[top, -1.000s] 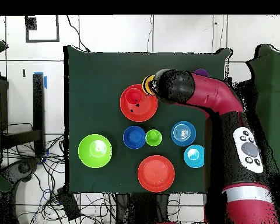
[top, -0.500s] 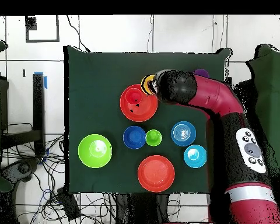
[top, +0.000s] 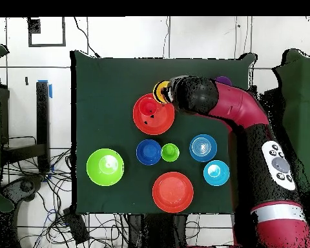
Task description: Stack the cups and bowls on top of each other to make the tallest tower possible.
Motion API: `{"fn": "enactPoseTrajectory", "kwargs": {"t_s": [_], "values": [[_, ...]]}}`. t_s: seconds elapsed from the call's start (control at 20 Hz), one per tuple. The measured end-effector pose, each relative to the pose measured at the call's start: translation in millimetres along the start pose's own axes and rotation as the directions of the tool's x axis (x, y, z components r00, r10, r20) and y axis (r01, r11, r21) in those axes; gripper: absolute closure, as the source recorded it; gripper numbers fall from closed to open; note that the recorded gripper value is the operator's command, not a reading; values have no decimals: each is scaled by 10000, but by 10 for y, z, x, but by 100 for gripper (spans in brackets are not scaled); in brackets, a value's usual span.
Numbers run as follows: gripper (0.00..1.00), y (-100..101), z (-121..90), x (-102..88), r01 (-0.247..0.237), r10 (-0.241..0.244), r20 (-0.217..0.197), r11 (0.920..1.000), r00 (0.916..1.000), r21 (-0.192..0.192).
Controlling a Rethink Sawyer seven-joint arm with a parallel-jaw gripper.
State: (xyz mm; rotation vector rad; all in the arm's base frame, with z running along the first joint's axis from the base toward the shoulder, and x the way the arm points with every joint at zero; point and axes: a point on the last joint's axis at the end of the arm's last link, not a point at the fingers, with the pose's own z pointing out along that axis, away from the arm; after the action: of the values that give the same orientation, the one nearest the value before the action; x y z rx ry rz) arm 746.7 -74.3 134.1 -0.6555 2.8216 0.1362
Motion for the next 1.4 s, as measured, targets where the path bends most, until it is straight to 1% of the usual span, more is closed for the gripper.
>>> {"fn": "enactPoseTrajectory", "kwargs": {"t_s": [0.35,0.5,0.8,1.4], "values": [[100,50,22,-65,28,-25,162,9998,9999,-195],[100,114,107,-76,52,-46,163,9992,9999,-393],[100,187,235,-60,47,-39,116,9979,9999,-652],[100,197,243,-59,86,-80,104,9979,9999,-648]]}}
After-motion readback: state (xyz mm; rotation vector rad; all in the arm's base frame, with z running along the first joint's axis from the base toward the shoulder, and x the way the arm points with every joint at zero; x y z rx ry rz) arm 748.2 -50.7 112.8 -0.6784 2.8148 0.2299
